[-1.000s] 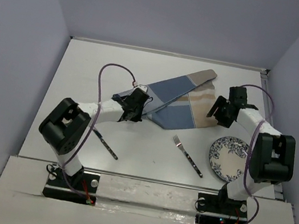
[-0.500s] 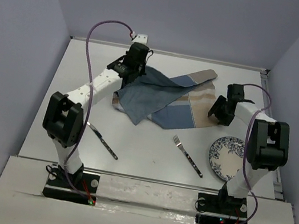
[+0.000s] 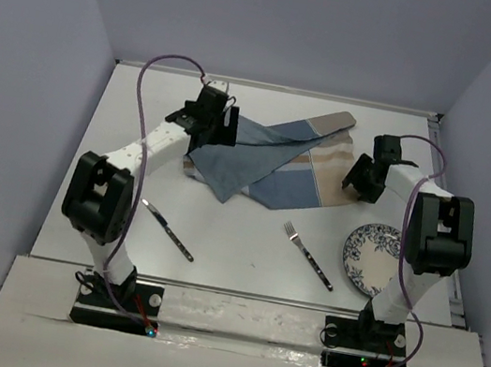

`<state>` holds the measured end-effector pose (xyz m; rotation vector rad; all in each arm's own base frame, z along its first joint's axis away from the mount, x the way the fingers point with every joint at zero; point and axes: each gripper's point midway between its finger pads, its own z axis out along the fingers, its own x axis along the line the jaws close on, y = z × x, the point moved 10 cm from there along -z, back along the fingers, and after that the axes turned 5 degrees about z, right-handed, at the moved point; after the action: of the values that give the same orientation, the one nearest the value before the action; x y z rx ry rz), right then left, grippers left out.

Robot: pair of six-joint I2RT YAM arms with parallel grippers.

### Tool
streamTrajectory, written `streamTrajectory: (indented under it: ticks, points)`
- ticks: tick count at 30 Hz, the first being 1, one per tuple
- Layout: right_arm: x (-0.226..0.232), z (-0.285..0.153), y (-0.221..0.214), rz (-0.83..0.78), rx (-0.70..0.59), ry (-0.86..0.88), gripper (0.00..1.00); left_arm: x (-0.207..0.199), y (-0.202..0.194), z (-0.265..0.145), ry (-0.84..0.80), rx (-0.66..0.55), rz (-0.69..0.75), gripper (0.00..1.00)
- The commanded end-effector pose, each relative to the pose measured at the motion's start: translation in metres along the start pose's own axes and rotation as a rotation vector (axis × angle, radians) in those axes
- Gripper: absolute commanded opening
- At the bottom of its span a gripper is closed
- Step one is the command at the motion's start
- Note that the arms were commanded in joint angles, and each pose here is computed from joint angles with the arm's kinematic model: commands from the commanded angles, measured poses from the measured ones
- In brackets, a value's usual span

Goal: Set the dinner table for one person

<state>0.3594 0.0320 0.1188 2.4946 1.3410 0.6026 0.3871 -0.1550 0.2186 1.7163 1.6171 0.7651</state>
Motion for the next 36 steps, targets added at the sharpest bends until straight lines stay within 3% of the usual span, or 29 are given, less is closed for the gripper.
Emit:
streamTrajectory:
  ticks: [1, 7, 13, 24, 30, 33, 34, 36]
  points:
    - [0.005, -0.016, 0.012, 0.017, -0.055, 0.034, 0.65, 0.01, -0.038, -0.063, -0.047, -0.025, -0.077, 0.99]
    - [0.01, -0.041, 0.012, 0.012, -0.068, 0.127, 0.66, 0.013, -0.098, -0.111, -0.045, -0.004, -0.119, 0.99]
    - [0.011, -0.048, 0.007, 0.017, -0.062, 0.187, 0.66, -0.013, -0.158, -0.113, -0.108, 0.128, -0.154, 0.92]
    - [0.013, -0.059, -0.005, -0.012, -0.044, 0.238, 0.63, -0.046, -0.151, -0.055, -0.118, 0.083, -0.121, 0.83]
    - [0.009, -0.061, -0.013, 0.002, -0.034, 0.242, 0.63, -0.05, -0.167, -0.034, -0.099, 0.163, -0.046, 0.56]
    - [0.011, -0.063, -0.015, -0.002, -0.035, 0.253, 0.63, -0.049, -0.174, -0.031, -0.094, 0.185, -0.029, 0.31]
    - [0.011, -0.063, -0.015, -0.004, -0.036, 0.252, 0.63, -0.049, -0.174, -0.031, -0.094, 0.188, -0.026, 0.16]
    - [0.012, -0.063, -0.014, -0.004, -0.039, 0.256, 0.63, -0.049, -0.168, -0.035, -0.099, 0.176, -0.028, 0.0]
